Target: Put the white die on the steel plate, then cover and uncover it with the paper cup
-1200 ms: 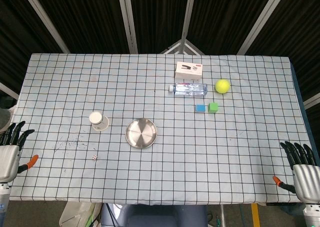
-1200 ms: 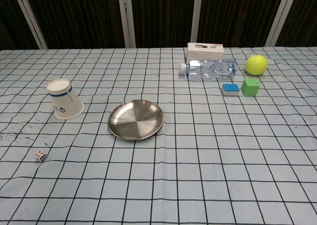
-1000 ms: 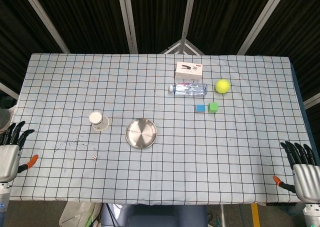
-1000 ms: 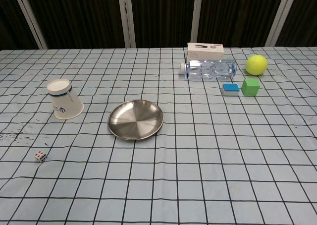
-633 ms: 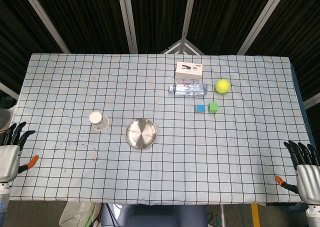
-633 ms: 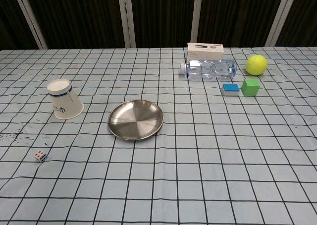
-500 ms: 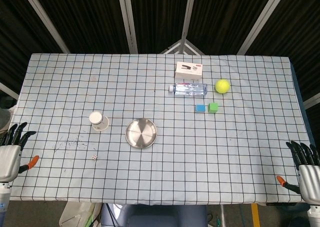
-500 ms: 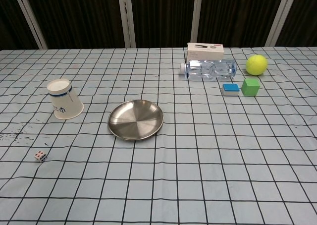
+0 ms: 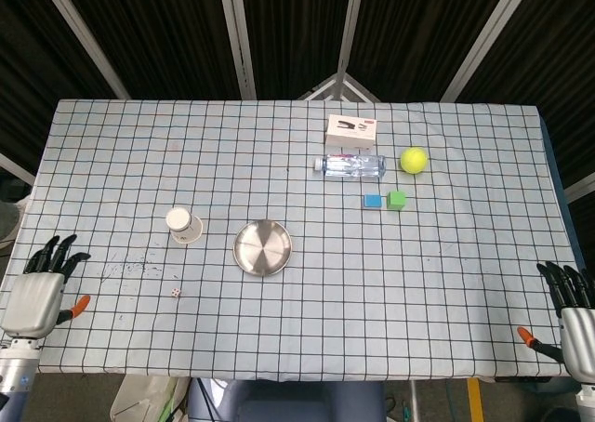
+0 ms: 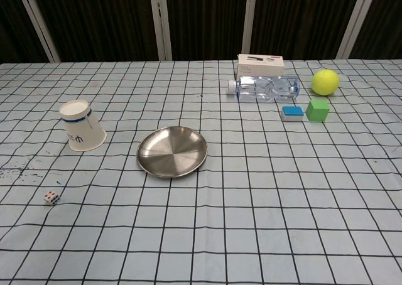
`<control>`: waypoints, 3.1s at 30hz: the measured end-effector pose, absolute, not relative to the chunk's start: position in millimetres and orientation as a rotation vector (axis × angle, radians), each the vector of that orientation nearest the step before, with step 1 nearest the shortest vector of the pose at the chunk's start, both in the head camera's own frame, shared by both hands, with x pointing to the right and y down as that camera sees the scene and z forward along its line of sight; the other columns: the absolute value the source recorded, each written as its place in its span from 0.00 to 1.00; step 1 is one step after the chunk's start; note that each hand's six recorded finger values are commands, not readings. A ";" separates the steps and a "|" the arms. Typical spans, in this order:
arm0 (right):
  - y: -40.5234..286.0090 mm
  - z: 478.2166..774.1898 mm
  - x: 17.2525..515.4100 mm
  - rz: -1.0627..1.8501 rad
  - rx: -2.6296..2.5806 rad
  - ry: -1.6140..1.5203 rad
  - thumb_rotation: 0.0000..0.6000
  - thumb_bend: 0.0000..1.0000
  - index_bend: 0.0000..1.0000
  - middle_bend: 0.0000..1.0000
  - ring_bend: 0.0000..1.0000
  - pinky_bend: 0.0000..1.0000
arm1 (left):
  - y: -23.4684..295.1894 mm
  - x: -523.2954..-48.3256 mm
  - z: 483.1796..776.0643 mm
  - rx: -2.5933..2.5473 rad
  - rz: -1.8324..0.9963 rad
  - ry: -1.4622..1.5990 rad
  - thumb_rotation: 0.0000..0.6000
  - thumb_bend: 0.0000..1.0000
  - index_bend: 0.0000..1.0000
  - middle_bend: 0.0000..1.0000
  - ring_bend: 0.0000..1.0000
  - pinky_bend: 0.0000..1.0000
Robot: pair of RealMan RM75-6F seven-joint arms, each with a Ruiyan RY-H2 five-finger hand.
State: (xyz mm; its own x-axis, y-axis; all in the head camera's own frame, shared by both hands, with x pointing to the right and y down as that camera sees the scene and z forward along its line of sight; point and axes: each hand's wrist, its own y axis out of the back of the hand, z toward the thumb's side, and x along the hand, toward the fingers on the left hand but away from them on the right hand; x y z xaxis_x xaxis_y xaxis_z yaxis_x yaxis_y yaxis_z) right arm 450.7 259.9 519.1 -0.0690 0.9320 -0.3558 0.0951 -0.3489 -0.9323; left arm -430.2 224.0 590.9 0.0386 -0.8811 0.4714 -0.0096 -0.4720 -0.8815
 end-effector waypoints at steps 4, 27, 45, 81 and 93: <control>260.2 515.4 452.6 1.497 -1.494 -1.159 1.00 0.13 0.13 0.14 0.10 0.02 | 221.6 -407.4 608.9 -1.663 -1.505 0.855 1.00 0.33 0.30 0.09 0.00 0.14; 258.6 513.9 464.6 1.519 -1.482 -1.201 1.00 0.13 0.13 0.14 0.10 0.02 | 211.6 -299.4 684.6 -1.771 -1.482 0.448 1.00 0.34 0.38 0.11 0.00 0.14; 258.5 513.7 464.6 1.519 -1.484 -1.204 1.00 0.13 0.13 0.14 0.10 0.02 | 219.2 -297.8 692.2 -1.747 -1.482 0.418 1.00 0.36 0.44 0.11 0.00 0.14; 258.5 516.5 465.4 1.534 -1.481 -1.202 1.00 0.13 0.13 0.14 0.10 0.02 | 222.3 -300.9 693.1 -1.741 -1.485 0.407 1.00 0.50 0.57 0.16 0.00 0.14; 258.7 515.0 465.3 1.531 -1.481 -1.202 1.00 0.13 0.13 0.14 0.10 0.02 | 218.3 -293.5 681.3 -1.787 -1.429 0.496 1.00 0.53 0.58 0.17 0.00 0.14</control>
